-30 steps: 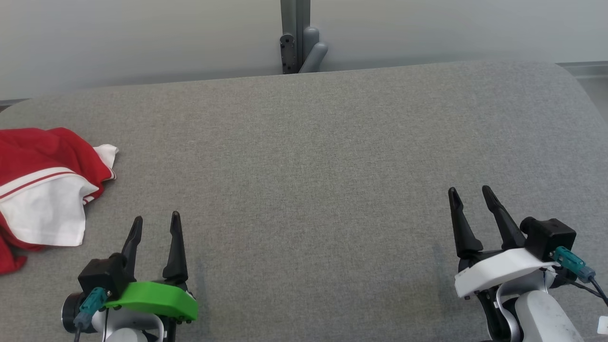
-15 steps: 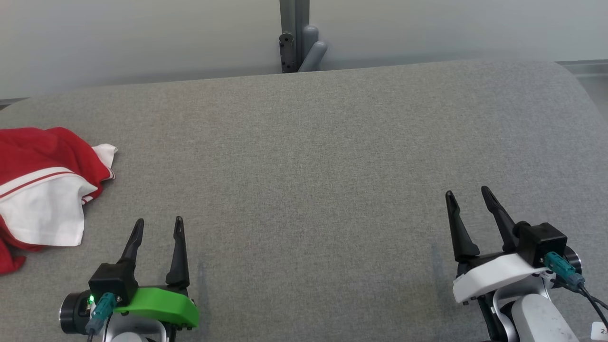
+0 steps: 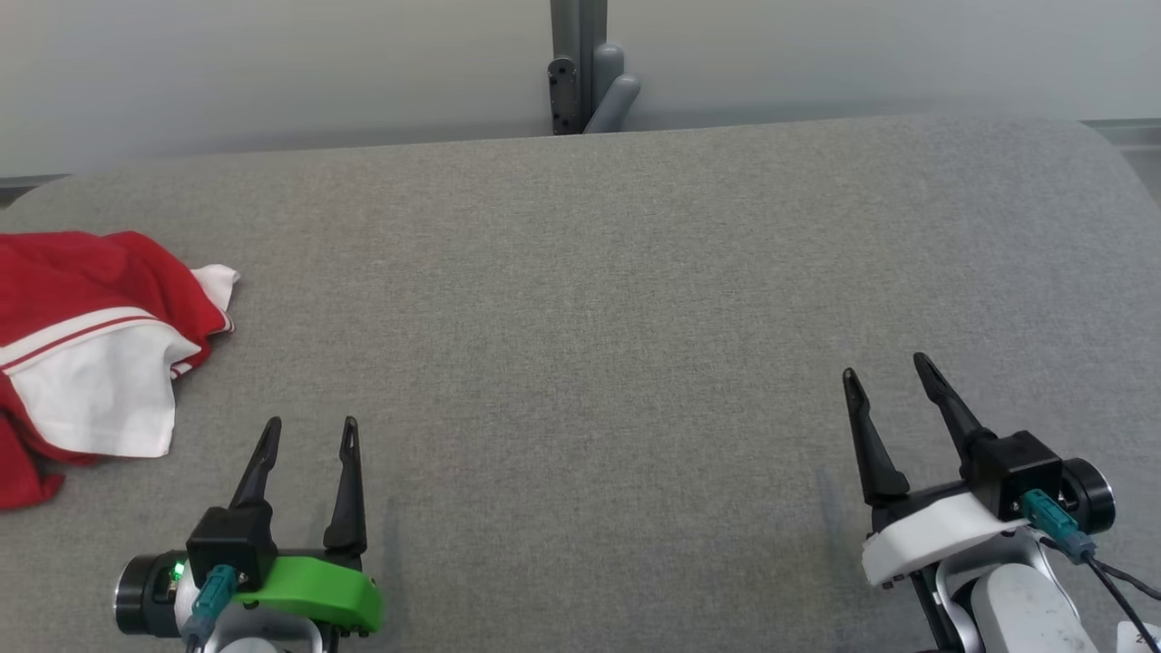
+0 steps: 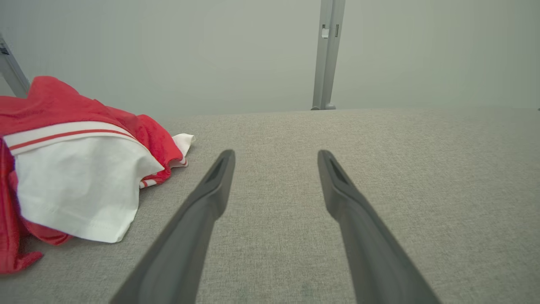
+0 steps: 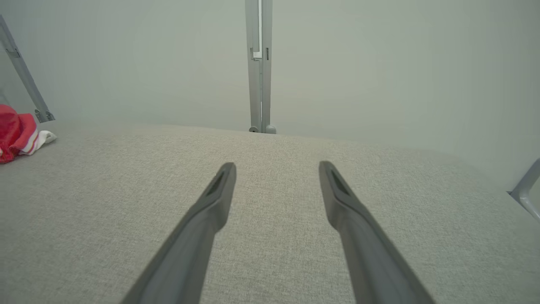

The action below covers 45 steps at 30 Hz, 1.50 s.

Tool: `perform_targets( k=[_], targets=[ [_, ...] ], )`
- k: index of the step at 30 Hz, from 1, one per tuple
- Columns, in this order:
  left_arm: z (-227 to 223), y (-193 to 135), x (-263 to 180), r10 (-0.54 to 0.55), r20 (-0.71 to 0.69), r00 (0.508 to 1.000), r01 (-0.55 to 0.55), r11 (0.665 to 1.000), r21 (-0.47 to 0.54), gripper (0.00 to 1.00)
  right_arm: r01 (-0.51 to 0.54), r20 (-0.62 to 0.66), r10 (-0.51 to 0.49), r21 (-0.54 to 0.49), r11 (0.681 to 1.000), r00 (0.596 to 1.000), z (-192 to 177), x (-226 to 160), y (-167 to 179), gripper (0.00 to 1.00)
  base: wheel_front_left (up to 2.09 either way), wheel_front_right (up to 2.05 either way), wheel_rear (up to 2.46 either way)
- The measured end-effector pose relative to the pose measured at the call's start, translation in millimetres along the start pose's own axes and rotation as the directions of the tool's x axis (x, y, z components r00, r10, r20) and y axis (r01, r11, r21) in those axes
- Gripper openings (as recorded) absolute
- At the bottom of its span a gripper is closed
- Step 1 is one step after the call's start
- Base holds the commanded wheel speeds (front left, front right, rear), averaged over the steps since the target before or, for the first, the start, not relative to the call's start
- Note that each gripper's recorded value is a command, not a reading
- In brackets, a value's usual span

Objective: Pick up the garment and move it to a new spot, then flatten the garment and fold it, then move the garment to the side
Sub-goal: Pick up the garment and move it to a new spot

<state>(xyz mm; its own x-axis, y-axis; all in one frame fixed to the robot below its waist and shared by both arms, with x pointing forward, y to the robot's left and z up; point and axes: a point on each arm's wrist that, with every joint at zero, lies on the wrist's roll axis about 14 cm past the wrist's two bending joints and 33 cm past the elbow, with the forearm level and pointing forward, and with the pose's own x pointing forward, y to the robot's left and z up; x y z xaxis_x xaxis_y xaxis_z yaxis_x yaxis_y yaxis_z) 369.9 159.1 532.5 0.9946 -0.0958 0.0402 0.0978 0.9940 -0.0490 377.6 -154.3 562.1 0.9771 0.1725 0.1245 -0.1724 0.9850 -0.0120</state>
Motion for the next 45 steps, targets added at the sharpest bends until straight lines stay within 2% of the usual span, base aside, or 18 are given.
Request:
perform_targets(
  k=[10, 15, 18, 23, 27, 29, 33, 36, 40, 45],
  targets=[
    [-3.5, 42.9, -24.2, 0.141, -0.012, 0.990, -0.141, 0.990, 0.003, 1.00, -0.134, 0.000, 0.134, 0.022, 0.991, 0.991, -5.4, 21.8, 46.2, 1.00, 0.00, 0.00, 0.00],
    [-6.5, 73.3, -48.1, 0.249, -0.026, 0.968, -0.249, 0.968, -0.003, 1.00, -0.222, -0.020, 0.223, 0.046, 0.974, 0.975, -16.1, 36.5, 77.9, 1.00, 0.00, 0.00, 0.00],
    [-8.1, 94.4, -67.8, 0.329, -0.035, 0.944, -0.329, 0.944, -0.002, 1.00, -0.294, -0.025, 0.297, 0.072, 0.953, 0.955, -21.2, 44.0, 105.7, 1.00, 0.00, 0.00, 0.00],
    [-17.4, 132.2, -117.6, 0.487, -0.071, 0.871, -0.489, 0.872, -0.012, 1.00, -0.424, -0.032, 0.427, 0.066, 0.903, 0.904, -27.8, 52.6, 153.2, 1.00, 0.00, 0.00, 0.00],
    [-18.6, 160.8, -162.2, 0.618, -0.080, 0.782, -0.622, 0.782, -0.031, 1.00, -0.544, -0.004, 0.546, 0.080, 0.835, 0.838, -22.8, 58.2, 203.6, 1.00, 0.00, 0.00, 0.00],
    [-20.2, 168.2, -178.8, 0.658, -0.087, 0.748, -0.662, 0.749, -0.035, 1.00, -0.585, 0.005, 0.587, 0.090, 0.806, 0.810, -22.0, 59.6, 221.4, 1.00, 0.00, 0.00, 0.00],
    [-22.8, 175.3, -197.9, 0.700, -0.102, 0.707, -0.706, 0.707, -0.044, 1.00, -0.611, -0.020, 0.616, 0.114, 0.784, 0.787, -34.2, 60.2, 233.2, 1.00, 0.00, 0.00, 0.00],
    [-28.3, 175.2, -200.2, 0.700, -0.123, 0.704, -0.708, 0.704, -0.048, 1.00, -0.601, -0.044, 0.611, 0.138, 0.787, 0.790, -44.9, 62.4, 231.7, 1.00, 0.00, 0.00, 0.00],
    [-30.7, 171.6, -182.2, 0.653, -0.133, 0.746, -0.662, 0.749, -0.038, 1.00, -0.576, -0.061, 0.590, 0.158, 0.802, 0.805, -53.1, 66.1, 221.7, 1.00, 0.00, 0.00, 0.00],
    [-12.8, 186.6, -144.6, 0.622, -0.081, 0.779, -0.626, 0.779, -0.041, 1.00, -0.571, -0.063, 0.581, 0.126, 0.811, 0.811, -55.8, 72.4, 208.3, 1.00, 0.00, 0.00, 0.00]
  ],
)
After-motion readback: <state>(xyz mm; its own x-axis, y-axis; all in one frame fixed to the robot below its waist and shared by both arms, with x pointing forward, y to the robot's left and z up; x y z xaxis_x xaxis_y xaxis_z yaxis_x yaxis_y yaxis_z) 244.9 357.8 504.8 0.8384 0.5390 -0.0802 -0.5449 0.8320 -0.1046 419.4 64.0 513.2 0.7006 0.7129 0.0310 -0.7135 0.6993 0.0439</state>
